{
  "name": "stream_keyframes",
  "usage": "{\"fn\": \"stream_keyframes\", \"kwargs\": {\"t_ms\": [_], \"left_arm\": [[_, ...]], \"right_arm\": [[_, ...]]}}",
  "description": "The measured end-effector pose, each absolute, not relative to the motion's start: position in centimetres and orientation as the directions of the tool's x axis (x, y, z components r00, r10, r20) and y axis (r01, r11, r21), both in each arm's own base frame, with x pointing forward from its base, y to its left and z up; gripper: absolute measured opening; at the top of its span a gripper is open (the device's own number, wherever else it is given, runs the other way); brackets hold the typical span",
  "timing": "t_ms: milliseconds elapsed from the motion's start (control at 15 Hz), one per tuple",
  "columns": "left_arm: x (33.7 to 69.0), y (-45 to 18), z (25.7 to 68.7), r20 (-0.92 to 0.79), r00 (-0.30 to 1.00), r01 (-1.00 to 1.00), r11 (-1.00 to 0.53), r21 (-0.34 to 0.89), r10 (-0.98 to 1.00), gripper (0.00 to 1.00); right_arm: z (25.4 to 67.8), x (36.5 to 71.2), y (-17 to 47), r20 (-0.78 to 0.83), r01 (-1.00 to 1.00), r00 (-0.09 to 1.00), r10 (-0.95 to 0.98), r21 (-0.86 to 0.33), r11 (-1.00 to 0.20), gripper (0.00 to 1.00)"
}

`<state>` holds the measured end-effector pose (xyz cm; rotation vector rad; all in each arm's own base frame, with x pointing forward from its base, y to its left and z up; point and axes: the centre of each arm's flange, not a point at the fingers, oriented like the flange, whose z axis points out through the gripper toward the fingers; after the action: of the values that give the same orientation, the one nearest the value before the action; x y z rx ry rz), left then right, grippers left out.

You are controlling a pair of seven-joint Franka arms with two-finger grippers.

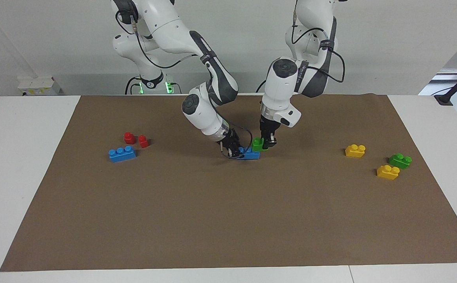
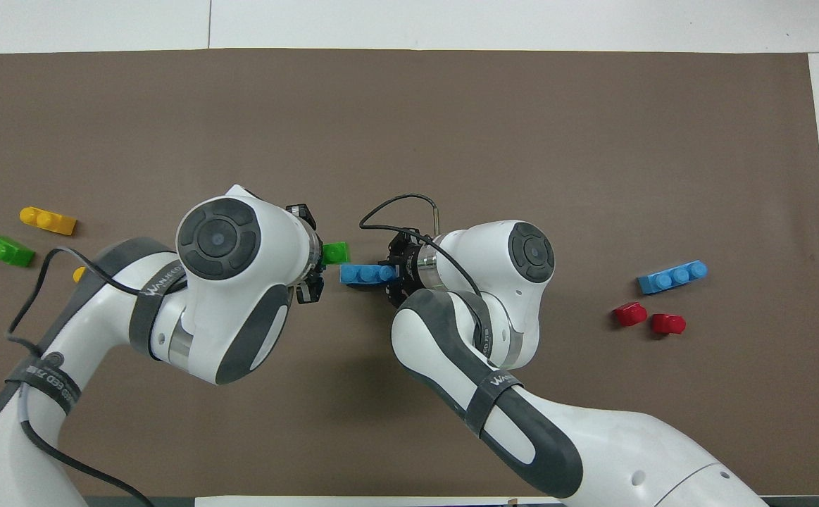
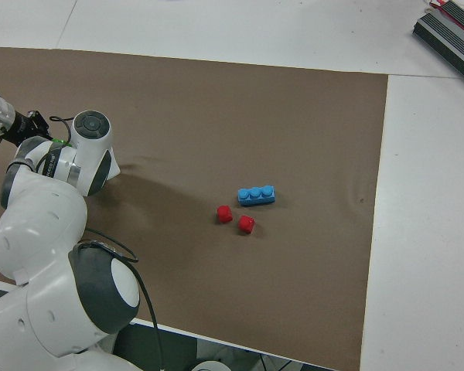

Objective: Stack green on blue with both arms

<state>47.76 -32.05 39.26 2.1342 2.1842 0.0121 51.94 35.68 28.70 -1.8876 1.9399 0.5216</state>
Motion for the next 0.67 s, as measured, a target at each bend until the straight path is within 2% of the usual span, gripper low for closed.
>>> {"fn": "stream_keyframes", "kwargs": {"t_ms": [333,667], "left_arm": [[46.0,-33.8,38.4,-0.032,-0.019,0.997,0.021,0.077,0.999,0.34],[46.4,-33.6,38.2,-0.035,-0.024,0.994,0.027,0.106,0.999,0.34]], "right_arm": [[28.4,51.8,35.5,-0.510,-0.999,-0.027,-0.860,-0.004,0.033,0.34],[28.4,51.8,35.5,-0.510,-0.999,-0.027,-0.860,-0.004,0.034,0.34]]}}
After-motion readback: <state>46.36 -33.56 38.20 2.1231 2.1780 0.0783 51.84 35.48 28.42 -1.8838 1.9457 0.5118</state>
